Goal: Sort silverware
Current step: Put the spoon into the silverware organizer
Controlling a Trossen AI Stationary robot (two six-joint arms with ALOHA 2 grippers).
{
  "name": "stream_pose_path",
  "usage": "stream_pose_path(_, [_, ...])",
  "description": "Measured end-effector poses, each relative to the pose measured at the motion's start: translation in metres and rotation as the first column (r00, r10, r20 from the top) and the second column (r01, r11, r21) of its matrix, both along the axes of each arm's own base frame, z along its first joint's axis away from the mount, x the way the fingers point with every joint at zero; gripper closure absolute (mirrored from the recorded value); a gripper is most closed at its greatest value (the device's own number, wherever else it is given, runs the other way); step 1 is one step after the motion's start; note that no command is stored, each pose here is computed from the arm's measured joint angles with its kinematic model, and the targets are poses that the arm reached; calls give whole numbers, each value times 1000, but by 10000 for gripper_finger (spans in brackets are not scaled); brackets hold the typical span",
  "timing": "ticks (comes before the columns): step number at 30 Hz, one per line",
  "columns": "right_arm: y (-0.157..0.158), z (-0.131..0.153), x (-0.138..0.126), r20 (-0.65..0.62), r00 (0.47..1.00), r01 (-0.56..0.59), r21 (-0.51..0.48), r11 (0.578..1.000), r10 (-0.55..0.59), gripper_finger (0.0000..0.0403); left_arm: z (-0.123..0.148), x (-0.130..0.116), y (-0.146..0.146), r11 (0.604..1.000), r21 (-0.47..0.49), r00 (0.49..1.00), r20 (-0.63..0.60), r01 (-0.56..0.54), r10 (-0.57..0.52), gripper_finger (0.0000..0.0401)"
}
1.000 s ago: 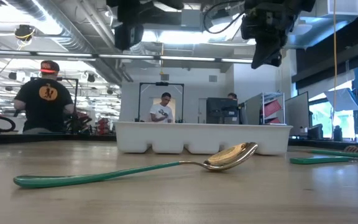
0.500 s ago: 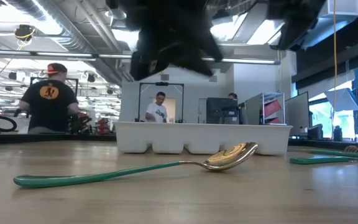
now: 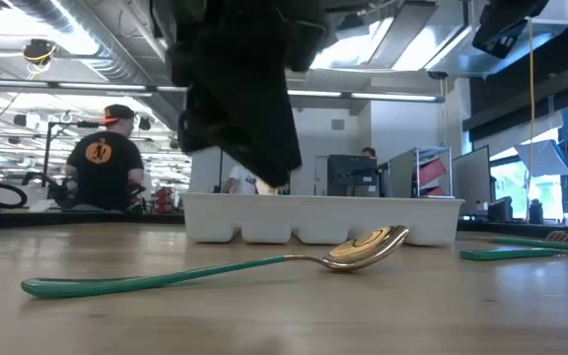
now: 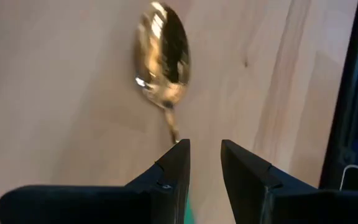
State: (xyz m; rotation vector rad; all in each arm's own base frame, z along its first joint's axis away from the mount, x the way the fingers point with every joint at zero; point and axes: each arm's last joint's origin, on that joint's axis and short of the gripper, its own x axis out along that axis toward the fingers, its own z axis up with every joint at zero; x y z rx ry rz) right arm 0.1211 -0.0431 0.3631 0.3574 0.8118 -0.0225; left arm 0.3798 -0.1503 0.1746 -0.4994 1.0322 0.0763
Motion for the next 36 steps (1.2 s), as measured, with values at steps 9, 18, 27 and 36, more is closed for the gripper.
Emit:
stream_pose_path(9, [3,3,-6,26,1000,-2,-5,1000,2,397,-30,8,-4,1000,-15,999,-43,13,-14,318])
stream_pose_path(18, [3,3,-6,27,1000,-2,-6,1000,2,397,-35,8,-1,996,82,999,-39,28,-24,318])
stream_pose_path(27, [3,3,-6,27,1000,-1,-7,1000,2,397,-37,9,15,981,196,998,-57,-10,22,318])
stream_pose_path(36, [3,3,-6,26,1000,-1,-7,1000,1,397,-26,17,17,976,216,1000,-10,13,-11,318])
